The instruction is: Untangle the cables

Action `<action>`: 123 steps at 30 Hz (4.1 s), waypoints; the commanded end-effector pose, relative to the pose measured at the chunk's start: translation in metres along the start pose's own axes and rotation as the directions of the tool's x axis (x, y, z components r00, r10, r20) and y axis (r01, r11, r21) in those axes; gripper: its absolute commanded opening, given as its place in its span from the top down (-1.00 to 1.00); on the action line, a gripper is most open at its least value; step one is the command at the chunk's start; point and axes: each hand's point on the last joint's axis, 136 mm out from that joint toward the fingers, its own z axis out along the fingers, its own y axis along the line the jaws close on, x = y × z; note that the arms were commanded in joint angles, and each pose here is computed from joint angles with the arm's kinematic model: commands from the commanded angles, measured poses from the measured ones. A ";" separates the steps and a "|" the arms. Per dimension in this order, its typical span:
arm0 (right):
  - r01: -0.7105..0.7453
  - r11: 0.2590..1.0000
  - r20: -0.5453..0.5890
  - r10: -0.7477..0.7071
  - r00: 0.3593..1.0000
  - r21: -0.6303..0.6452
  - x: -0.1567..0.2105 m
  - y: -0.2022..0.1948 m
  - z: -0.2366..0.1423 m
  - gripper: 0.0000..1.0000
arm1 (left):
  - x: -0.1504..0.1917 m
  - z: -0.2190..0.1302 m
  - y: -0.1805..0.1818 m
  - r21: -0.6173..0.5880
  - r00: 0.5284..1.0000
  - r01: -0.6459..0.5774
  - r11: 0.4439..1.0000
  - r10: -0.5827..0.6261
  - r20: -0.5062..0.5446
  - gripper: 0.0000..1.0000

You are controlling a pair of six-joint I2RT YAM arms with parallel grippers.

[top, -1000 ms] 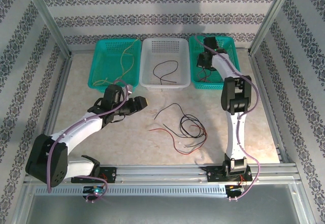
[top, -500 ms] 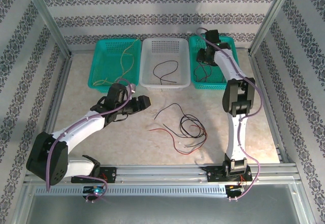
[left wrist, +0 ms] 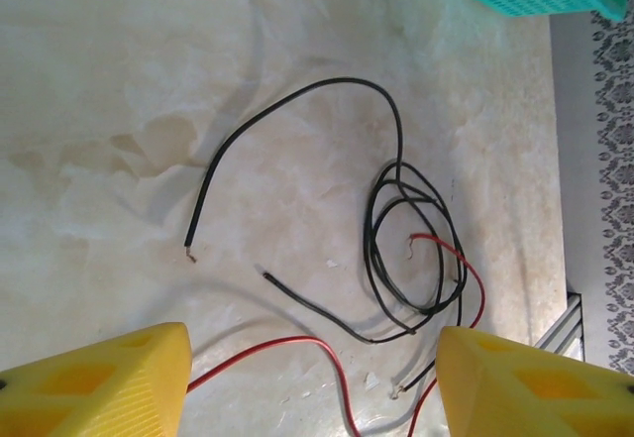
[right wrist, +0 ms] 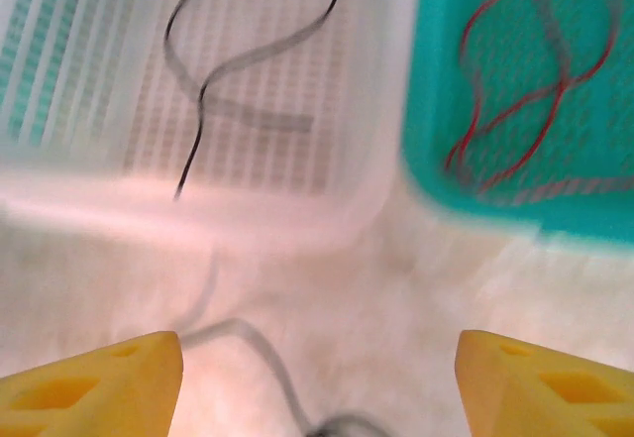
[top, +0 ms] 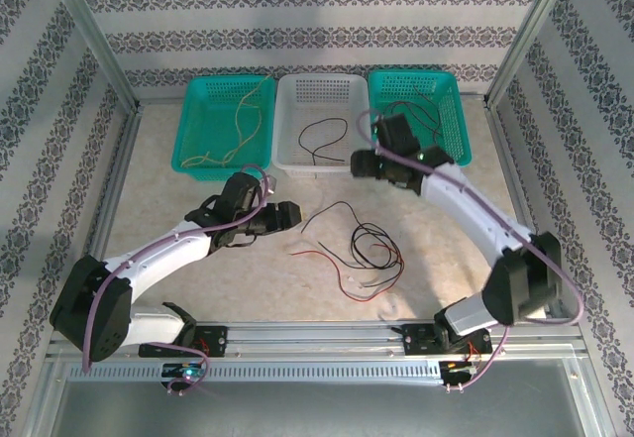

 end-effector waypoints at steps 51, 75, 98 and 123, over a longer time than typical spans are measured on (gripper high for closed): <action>-0.204 0.682 0.253 0.508 0.823 -0.703 -0.101 0.108 -0.192 1.00 | -0.076 -0.058 -0.227 0.608 0.864 -0.476 0.635 0.209 0.459 -0.41; -0.317 0.752 0.288 0.552 0.783 -0.579 -0.100 0.048 -0.179 -0.10 | -0.099 -0.062 -0.221 0.512 0.873 -0.438 0.739 0.213 0.439 1.00; -0.496 0.846 0.163 0.527 0.834 -0.195 0.080 -0.061 -0.134 -0.20 | -0.309 0.049 -0.163 0.104 0.820 -0.444 0.890 0.357 0.448 1.00; -0.453 0.892 0.019 0.453 0.891 0.001 0.124 -0.077 -0.092 -0.18 | -0.293 -0.001 -0.153 0.098 0.818 -0.379 0.920 0.284 0.499 -0.25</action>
